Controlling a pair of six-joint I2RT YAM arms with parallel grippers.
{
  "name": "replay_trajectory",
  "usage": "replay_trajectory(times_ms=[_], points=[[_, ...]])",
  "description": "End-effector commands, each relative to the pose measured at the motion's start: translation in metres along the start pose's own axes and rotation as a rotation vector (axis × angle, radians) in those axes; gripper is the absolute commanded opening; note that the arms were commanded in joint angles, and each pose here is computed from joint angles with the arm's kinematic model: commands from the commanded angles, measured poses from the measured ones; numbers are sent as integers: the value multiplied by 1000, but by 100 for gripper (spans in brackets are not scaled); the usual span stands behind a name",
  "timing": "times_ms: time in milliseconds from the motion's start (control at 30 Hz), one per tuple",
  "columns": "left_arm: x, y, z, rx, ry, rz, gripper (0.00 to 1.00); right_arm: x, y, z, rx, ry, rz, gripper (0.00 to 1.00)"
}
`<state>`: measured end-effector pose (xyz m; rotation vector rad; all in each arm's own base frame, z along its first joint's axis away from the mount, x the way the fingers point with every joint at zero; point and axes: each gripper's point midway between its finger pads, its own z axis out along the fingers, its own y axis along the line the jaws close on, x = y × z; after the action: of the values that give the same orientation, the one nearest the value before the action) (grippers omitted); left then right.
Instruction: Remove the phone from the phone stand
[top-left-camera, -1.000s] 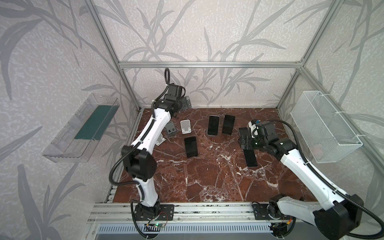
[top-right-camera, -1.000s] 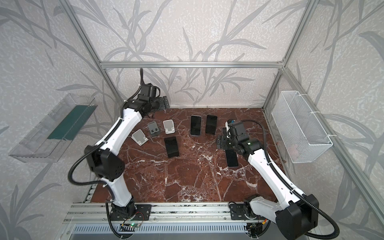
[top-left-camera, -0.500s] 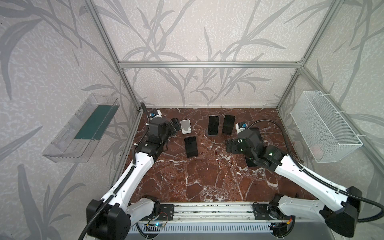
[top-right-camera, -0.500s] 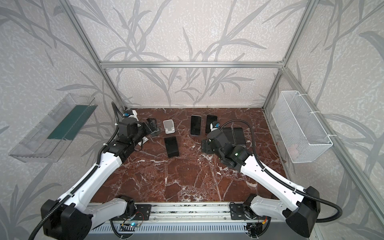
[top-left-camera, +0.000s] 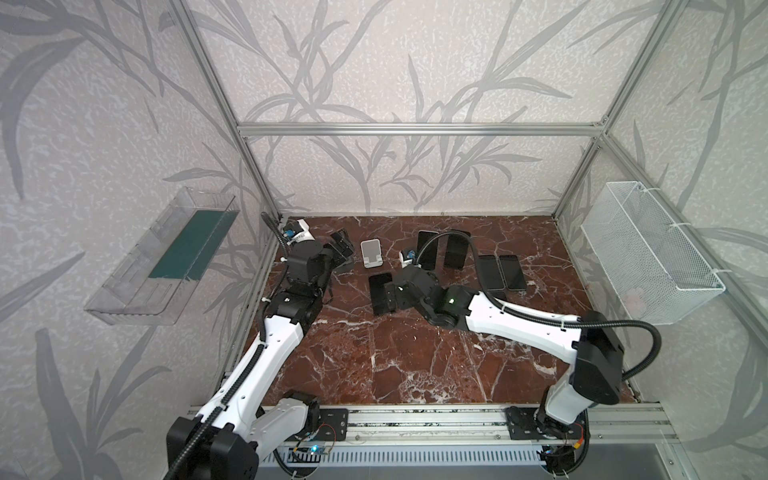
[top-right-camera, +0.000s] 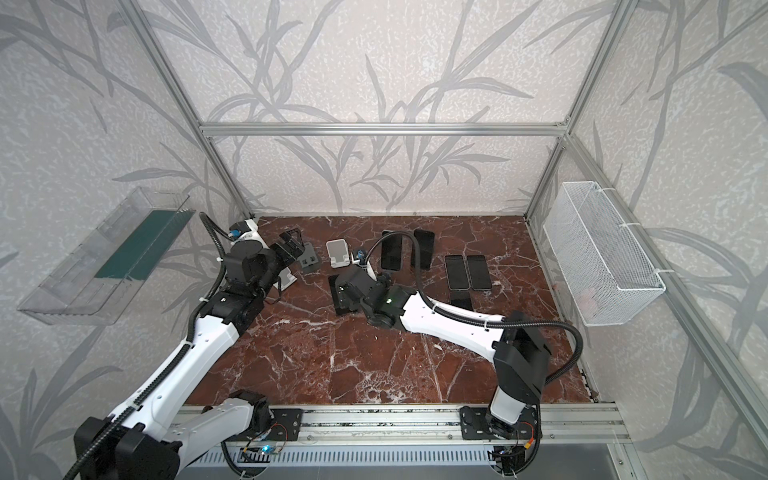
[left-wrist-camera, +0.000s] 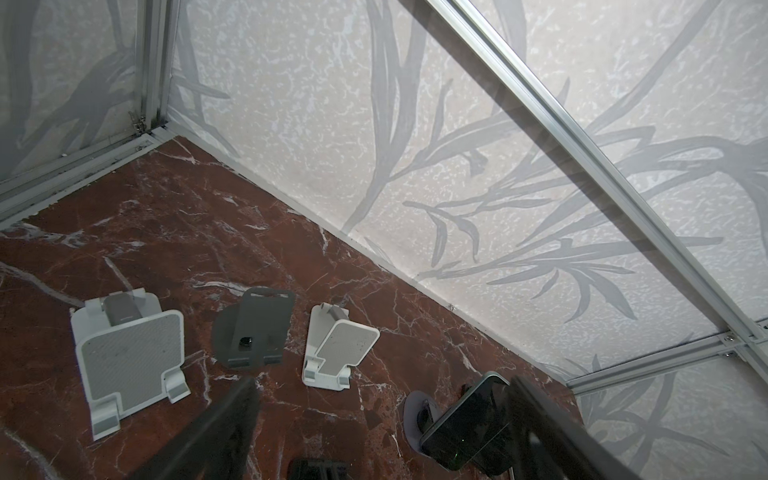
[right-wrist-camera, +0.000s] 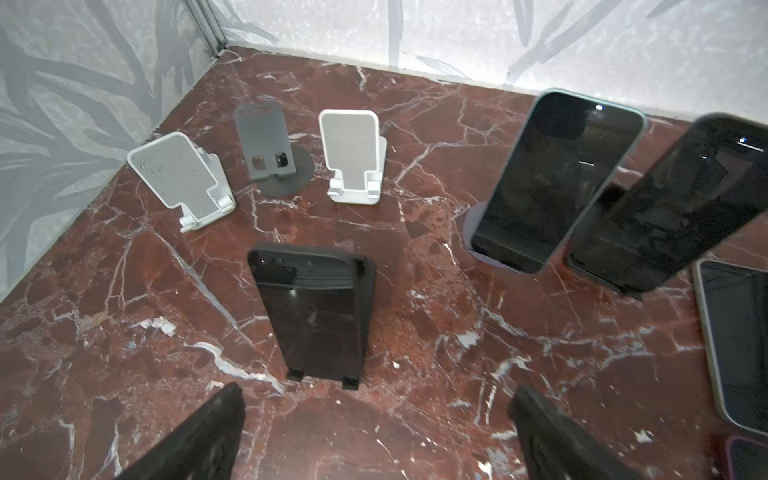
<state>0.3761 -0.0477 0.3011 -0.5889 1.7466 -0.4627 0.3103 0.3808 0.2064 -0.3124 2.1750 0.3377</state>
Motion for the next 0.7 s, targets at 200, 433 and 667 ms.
replay_trajectory(times_ms=[200, 433, 667], points=[[-5, 19, 14, -43, -17, -60, 93, -7, 34, 39, -17, -78, 71, 99], [3, 22, 22, -43, 15, -84, 92, -9, 30, 58, 63, -106, 35, 99], [4, 25, 25, -41, 27, -100, 91, -6, 28, 76, 59, -80, 41, 99]])
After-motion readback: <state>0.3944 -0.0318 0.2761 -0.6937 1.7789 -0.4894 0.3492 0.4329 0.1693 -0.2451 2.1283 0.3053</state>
